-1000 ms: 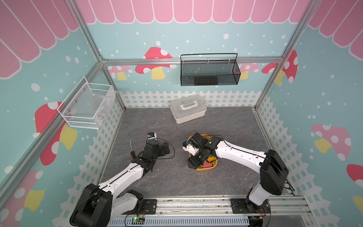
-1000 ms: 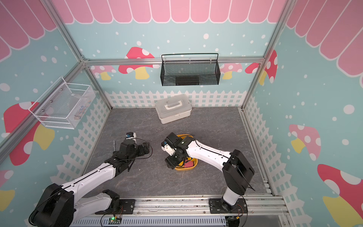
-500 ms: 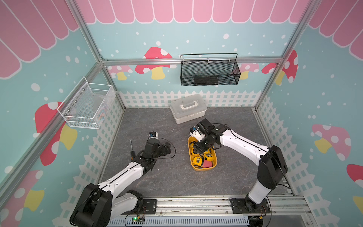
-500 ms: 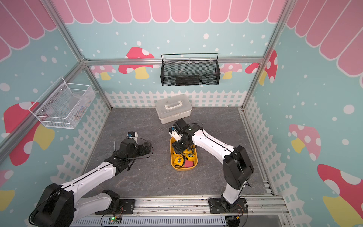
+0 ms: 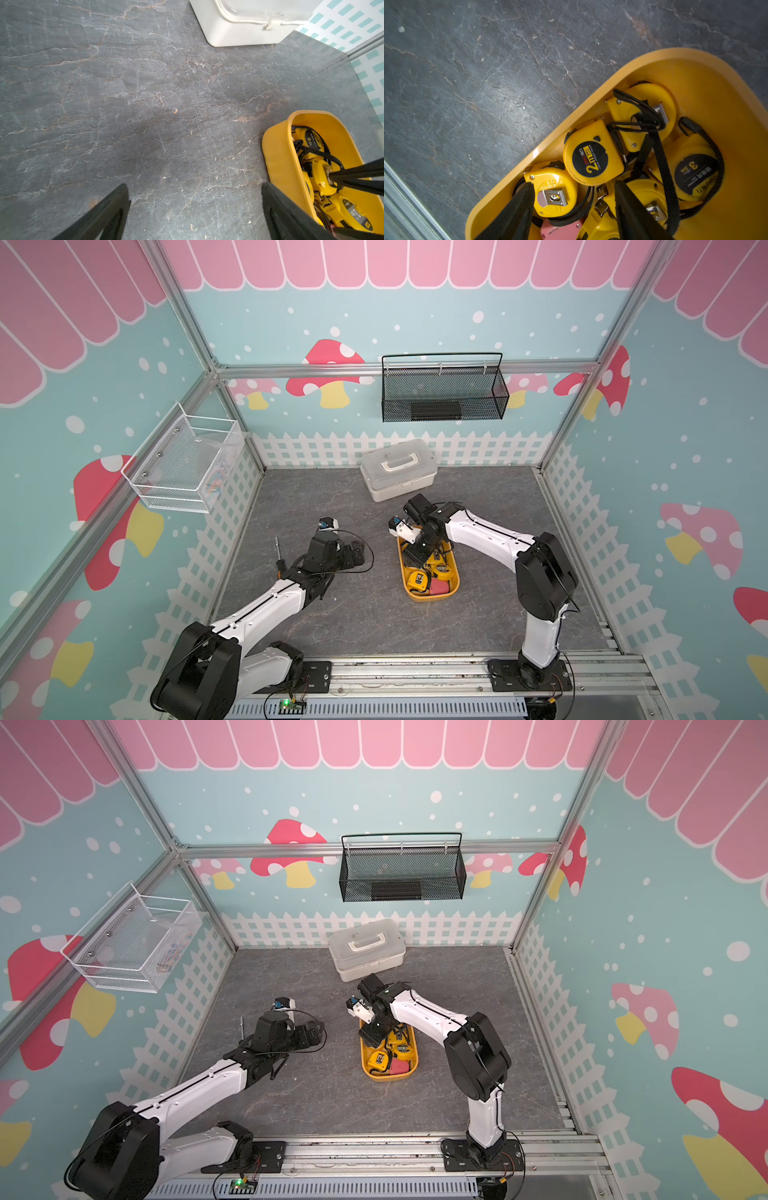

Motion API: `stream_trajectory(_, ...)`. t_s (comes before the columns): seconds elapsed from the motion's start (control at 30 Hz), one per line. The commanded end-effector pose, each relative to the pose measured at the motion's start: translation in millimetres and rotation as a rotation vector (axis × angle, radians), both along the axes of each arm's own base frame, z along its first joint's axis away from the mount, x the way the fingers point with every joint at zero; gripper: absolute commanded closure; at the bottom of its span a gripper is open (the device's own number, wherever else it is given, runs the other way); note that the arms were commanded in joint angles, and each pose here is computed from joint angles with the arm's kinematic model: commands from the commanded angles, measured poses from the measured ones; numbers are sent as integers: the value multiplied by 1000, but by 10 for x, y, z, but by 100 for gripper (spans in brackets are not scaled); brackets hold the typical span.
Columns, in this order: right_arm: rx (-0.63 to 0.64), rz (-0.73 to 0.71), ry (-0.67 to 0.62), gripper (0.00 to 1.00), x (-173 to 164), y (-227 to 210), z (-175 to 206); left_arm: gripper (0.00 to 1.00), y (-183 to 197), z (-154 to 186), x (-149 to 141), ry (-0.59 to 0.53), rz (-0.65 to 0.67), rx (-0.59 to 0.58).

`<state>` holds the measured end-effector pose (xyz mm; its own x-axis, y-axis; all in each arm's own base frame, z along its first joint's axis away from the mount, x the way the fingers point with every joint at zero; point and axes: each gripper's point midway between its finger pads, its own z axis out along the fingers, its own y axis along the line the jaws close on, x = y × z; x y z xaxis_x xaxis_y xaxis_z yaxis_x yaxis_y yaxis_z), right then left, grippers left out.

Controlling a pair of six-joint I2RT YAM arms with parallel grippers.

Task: Take the tape measure out of the storage box
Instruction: Pick up the tape measure from the storage box.

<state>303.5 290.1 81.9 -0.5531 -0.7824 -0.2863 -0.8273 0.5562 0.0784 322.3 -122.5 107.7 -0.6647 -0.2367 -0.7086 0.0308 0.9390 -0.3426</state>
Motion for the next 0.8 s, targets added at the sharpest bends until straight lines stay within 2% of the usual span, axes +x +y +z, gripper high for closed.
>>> stream_trajectory(0.0,-39,70,8,37,-1,8,-135,1,27,162,22,-27,22,-10)
stream_trajectory(0.3,-83,97,25,33,31,-2,-339,1,318,305,-10,-55,121,-25)
stream_trajectory(0.77,-142,110,24,31,81,-55,-503,1,326,215,-21,-25,127,-45)
